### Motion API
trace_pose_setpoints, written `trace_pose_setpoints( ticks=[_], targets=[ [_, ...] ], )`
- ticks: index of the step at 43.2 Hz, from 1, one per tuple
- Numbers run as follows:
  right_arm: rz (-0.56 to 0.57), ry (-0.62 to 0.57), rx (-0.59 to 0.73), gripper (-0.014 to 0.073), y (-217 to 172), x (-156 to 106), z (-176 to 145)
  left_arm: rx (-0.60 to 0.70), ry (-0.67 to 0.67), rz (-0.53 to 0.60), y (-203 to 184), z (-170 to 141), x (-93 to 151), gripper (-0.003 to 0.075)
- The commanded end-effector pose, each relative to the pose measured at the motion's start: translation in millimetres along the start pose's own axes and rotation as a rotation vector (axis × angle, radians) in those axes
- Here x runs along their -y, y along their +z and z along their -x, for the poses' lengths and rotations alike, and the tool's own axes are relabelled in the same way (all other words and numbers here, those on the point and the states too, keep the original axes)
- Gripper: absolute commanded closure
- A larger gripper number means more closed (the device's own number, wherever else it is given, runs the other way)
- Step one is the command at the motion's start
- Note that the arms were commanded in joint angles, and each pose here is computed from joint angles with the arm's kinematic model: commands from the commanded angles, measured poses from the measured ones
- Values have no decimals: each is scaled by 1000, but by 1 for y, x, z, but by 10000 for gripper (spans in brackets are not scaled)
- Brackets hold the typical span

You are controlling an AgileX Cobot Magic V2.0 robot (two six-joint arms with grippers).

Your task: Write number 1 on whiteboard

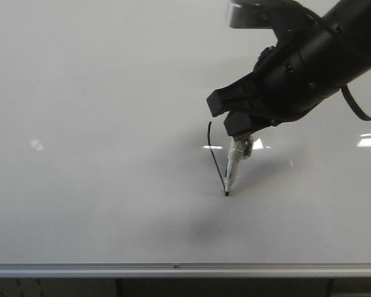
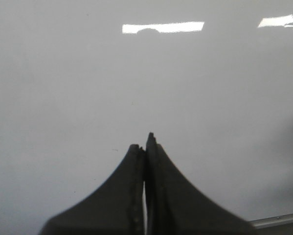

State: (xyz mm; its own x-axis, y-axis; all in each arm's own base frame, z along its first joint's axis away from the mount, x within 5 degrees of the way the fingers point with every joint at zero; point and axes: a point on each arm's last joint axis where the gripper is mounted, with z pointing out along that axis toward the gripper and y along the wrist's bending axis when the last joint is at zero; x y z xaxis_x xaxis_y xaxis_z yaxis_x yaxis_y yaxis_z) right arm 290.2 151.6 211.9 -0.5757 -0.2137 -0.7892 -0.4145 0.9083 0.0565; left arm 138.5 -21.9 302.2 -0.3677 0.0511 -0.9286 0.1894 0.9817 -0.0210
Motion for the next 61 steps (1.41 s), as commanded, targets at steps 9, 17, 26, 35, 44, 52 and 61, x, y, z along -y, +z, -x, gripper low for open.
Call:
trace_pose_setpoints(
  ticks=[9,17,26,35,44,52,61],
  targets=[
    [113,-6,110,656,-42,-11,31,96,-14,21,-3,15,-2,741],
    [248,-19,190,656,-92,-23,46,92,-5,13,-3,15,-1,740],
    [286,-8,213,656,-108,-26,49,89,23,-54,-3,15,9,692],
    [440,-33,143,656,-115,-40,49,86,64,-171,-4,14,27,412],
    [667,-108,92,656,-139,-60,65,-29,119,-379,6,15,62,95],
    [788,-151,55,656,-154,-68,71,-163,275,-619,10,27,114,101],
    [828,-150,39,656,-157,-71,70,-258,402,-790,9,31,161,101]
  ],
)
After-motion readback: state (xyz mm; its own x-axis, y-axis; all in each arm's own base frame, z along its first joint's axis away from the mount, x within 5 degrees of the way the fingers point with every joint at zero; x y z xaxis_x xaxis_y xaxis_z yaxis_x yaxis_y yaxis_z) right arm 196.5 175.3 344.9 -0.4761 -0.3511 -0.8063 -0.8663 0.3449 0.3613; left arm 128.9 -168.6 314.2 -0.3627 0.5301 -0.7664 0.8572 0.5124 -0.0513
